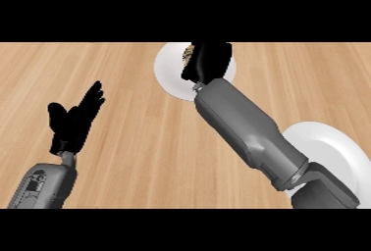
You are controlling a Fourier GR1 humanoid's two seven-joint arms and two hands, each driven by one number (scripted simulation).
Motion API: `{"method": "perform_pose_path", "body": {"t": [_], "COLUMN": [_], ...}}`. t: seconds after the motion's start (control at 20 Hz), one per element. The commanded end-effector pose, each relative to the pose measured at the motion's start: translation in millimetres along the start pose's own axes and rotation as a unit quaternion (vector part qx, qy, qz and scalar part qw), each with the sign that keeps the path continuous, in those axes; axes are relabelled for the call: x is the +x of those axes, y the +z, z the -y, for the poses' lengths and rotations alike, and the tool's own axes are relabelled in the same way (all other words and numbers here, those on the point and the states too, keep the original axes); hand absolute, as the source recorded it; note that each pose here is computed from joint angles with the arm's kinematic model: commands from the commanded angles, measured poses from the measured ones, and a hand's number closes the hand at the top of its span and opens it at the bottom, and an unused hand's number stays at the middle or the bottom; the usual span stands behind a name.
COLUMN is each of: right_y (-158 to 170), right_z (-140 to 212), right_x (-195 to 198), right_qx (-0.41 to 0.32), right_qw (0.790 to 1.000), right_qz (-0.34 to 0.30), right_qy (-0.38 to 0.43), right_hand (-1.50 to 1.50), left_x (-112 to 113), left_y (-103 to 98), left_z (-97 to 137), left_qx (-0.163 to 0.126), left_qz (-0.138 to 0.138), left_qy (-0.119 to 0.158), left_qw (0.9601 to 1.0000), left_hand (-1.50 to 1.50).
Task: Pick the cupcake from the plate and place it in the plate
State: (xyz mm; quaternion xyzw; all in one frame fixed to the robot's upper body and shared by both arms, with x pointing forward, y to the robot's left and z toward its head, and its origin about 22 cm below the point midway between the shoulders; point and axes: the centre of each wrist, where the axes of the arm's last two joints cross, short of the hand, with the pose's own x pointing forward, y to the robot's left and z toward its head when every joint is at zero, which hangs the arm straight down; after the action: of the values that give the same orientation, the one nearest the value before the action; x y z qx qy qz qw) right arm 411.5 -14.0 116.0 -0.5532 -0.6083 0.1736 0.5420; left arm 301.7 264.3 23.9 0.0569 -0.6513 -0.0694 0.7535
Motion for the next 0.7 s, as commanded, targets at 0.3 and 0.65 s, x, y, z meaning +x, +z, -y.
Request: {"method": "perform_pose_path", "body": {"t": [0.3, 0.65], "right_y": [1, 5], "right_z": [-30, -40], "right_x": [-54, -76], "right_qx": [0.089, 0.132], "right_qw": [0.988, 0.988], "right_qz": [-0.12, -0.049], "right_qy": [-0.037, -0.069], "right_hand": [1.5, -1.5], "left_x": [-3, 1], "left_y": [3, 4], "left_z": [-18, -14], "left_qx": [0.012, 0.02], "left_qz": [0.002, -0.004], "left_qy": [-0.002, 0.013], "left_qw": [0.9999, 0.9997], "left_hand": [0.0, 0.0]}}
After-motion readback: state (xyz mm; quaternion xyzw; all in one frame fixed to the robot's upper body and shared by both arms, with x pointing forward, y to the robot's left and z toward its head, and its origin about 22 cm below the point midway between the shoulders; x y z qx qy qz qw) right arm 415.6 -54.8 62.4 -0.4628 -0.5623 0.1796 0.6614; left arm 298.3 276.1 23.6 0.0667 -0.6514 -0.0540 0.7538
